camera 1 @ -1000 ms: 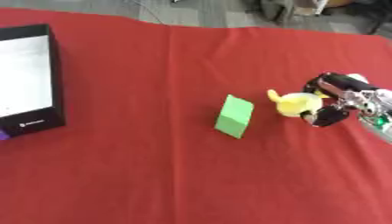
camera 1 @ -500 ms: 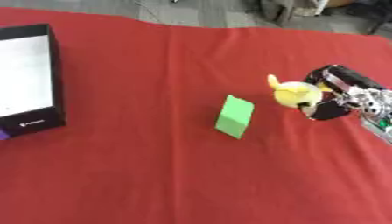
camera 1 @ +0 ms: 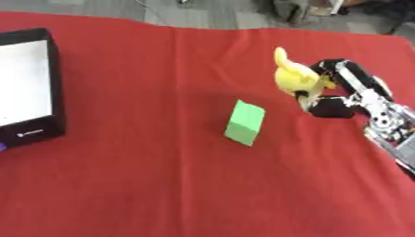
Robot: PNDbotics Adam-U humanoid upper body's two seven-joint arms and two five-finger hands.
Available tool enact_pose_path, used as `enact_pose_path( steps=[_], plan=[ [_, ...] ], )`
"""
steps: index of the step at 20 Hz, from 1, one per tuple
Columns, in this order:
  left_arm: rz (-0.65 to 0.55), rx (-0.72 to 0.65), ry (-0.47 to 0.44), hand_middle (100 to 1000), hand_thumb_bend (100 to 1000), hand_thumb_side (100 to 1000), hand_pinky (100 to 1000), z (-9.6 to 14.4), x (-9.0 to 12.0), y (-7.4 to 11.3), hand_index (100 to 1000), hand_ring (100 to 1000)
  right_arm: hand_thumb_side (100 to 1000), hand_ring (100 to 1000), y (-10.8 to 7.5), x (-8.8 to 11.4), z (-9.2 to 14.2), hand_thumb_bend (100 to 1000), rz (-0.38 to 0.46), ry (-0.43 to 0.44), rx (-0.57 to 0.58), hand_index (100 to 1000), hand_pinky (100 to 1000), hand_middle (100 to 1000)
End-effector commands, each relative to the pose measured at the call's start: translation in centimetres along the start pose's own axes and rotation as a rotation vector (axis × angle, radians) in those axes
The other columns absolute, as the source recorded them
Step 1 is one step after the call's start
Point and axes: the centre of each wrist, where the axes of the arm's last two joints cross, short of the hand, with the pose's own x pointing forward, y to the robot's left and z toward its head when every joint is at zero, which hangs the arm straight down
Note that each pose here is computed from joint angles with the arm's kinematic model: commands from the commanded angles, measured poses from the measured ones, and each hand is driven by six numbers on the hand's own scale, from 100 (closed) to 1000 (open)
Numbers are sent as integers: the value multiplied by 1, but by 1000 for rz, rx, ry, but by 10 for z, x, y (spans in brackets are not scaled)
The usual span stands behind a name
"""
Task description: Pick up the objects with one hand, pass them to the other hand, and then place them into the box on the other side of the table.
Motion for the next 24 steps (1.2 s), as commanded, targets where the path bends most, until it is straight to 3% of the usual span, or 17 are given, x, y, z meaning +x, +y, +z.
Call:
enact_pose_path(
  steps=[1, 5, 14, 24],
  plan=[
    [-51, -66, -60, 802, 100, 724, 903, -11, 18, 2, 831, 764, 100, 579, 7, 15, -3, 100, -90, -63, -37, 446, 710, 453],
    [-121, -158, -108, 804, 100, 698, 899, -27, 35, 3, 833, 767, 100, 573, 24, 34, -9, 100, -191, -129, -101, 447, 702, 455],
    [-294, -380, -131, 794, 100, 672, 890, -61, 76, -3, 826, 768, 100, 555, 61, 71, -14, 100, -365, -254, -88, 445, 695, 456],
    [-524, -695, -58, 795, 100, 646, 885, -89, 117, -28, 826, 784, 100, 547, 100, 111, -7, 100, -391, -380, -36, 447, 693, 457]
  ],
)
